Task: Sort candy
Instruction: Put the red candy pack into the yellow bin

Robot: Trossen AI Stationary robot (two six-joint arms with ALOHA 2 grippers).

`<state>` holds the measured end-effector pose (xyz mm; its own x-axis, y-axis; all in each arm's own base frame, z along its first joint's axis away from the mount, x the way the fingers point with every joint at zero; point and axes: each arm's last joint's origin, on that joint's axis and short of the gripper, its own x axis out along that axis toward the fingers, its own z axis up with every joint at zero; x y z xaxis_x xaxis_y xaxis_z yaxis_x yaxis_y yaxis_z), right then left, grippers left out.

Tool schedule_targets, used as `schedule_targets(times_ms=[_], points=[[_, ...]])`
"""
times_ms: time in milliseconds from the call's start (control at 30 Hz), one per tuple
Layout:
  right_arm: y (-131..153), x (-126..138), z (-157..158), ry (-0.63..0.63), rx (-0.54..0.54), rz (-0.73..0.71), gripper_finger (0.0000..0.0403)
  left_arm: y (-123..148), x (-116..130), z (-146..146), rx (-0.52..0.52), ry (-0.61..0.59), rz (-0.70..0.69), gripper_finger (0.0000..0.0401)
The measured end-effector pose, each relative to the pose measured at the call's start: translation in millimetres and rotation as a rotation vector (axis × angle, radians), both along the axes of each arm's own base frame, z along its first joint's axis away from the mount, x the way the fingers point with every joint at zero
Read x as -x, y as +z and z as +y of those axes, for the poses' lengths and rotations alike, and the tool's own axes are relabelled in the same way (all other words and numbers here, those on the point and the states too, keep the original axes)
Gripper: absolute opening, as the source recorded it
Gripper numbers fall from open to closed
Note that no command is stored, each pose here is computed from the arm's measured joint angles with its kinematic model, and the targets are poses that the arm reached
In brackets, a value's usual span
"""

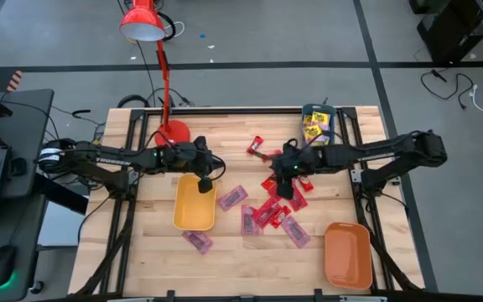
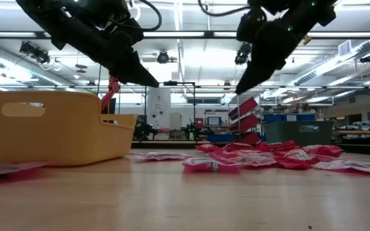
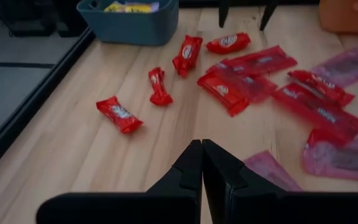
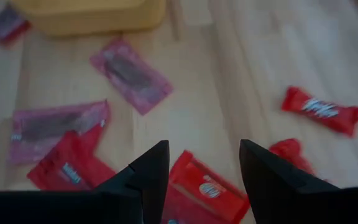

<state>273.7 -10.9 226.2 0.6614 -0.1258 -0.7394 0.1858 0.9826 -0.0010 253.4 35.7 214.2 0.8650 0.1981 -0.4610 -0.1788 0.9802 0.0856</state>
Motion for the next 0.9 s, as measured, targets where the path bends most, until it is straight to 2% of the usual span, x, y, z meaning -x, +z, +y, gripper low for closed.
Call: schedule_targets(times_ms=[333,900], points=[[-29.6,-12.1,24.8,0.128,0.007,0.117,0.0182,-0.9,0.5,0.0,-0.034,-0.015,0.019,0.0015],[-68.7,-30.7,52.5,0.242,0.033,0.168,0.0179,-0.9,0.5,0.1,-0.045,-0.02,0.021,0.0015]])
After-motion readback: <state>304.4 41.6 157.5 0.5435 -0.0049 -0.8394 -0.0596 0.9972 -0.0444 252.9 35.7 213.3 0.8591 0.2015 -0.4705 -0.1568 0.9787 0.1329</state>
